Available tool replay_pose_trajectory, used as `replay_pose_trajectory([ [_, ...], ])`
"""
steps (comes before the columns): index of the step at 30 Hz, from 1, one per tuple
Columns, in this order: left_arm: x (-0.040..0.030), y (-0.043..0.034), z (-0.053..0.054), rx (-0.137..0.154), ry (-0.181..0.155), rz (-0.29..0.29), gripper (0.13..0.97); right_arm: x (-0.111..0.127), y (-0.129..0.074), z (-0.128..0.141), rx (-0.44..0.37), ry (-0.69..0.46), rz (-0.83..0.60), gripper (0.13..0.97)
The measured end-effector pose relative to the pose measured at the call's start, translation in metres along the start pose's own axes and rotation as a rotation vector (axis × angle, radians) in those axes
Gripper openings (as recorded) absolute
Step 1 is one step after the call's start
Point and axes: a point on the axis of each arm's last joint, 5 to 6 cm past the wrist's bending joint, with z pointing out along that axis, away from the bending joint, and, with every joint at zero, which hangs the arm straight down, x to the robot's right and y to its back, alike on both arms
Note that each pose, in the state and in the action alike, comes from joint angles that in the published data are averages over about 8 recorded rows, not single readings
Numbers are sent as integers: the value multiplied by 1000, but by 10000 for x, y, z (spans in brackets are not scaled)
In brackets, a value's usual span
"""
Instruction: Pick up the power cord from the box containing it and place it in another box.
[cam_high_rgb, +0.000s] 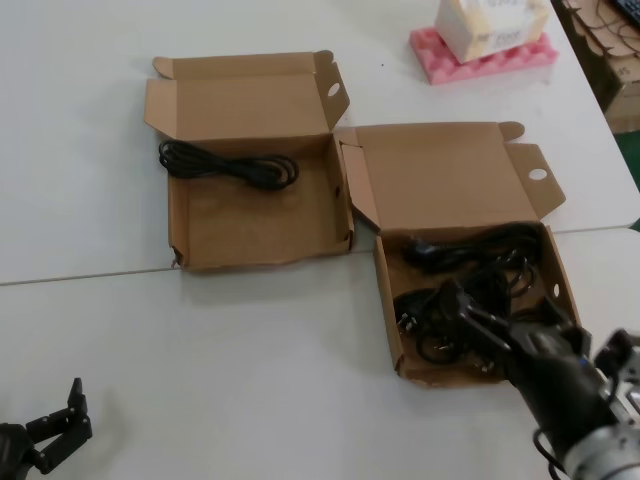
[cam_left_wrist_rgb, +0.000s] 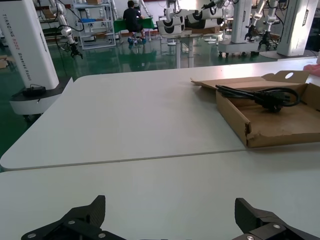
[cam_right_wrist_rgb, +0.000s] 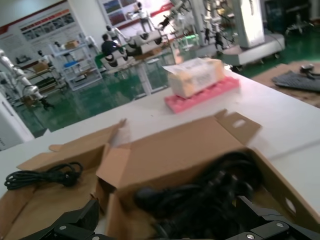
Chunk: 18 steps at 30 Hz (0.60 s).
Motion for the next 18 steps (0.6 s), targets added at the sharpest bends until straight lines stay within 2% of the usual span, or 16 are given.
replay_pose_trajectory([
  [5, 0, 0, 0, 0, 0, 0, 918, 96, 37, -131, -17, 18, 31, 966],
  [11, 0, 0, 0, 0, 0, 0, 961, 114, 43, -156, -20, 21, 37, 966],
  [18, 0, 0, 0, 0, 0, 0, 963, 114, 43, -156, -20, 21, 37, 966],
])
